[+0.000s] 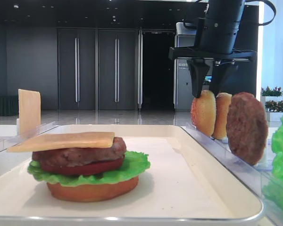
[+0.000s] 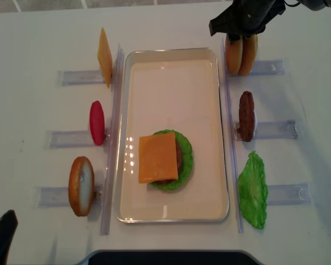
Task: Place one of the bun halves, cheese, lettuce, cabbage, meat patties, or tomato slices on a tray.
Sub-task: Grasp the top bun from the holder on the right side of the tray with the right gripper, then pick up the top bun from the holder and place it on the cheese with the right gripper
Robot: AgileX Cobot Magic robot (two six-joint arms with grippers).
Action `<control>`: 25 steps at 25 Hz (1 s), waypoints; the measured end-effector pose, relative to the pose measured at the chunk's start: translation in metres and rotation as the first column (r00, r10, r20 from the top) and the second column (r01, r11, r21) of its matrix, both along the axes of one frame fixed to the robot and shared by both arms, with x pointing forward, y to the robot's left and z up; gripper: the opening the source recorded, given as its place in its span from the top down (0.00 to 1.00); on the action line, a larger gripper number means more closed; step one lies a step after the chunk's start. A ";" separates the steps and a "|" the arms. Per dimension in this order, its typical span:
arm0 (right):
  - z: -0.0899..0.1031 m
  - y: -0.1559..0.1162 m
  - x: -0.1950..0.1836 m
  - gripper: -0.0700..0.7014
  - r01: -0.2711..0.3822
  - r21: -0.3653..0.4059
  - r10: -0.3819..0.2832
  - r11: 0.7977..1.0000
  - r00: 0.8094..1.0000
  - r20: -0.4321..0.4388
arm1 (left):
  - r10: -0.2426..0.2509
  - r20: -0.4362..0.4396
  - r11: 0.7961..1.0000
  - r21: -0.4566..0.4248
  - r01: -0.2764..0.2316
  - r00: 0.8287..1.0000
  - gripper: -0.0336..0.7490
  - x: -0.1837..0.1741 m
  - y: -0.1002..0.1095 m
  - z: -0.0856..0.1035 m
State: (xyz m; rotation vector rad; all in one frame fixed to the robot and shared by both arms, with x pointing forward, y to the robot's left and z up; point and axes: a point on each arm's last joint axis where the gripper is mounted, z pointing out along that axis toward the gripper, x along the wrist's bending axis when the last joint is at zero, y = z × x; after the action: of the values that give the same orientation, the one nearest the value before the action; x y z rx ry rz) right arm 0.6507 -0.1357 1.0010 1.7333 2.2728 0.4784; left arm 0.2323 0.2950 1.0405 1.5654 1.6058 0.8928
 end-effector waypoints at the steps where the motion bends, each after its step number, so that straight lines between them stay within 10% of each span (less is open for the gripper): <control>1: 0.000 0.000 0.000 0.54 0.000 -0.001 0.000 1.000 1.000 0.000 | 0.000 0.000 1.000 0.000 0.000 1.000 0.11 0.000 0.000 0.000; 25: 0.005 0.006 -0.008 0.70 -0.033 -0.015 0.032 0.999 0.999 -0.025 | 0.000 0.000 1.000 0.000 0.000 1.000 0.20 0.000 0.000 0.000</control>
State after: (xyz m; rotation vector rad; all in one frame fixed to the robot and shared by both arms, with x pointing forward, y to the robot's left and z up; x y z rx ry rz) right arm 0.6428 -0.1293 1.0059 1.7065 2.3187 0.4475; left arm 0.2323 0.2950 1.0405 1.5653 1.6057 0.8925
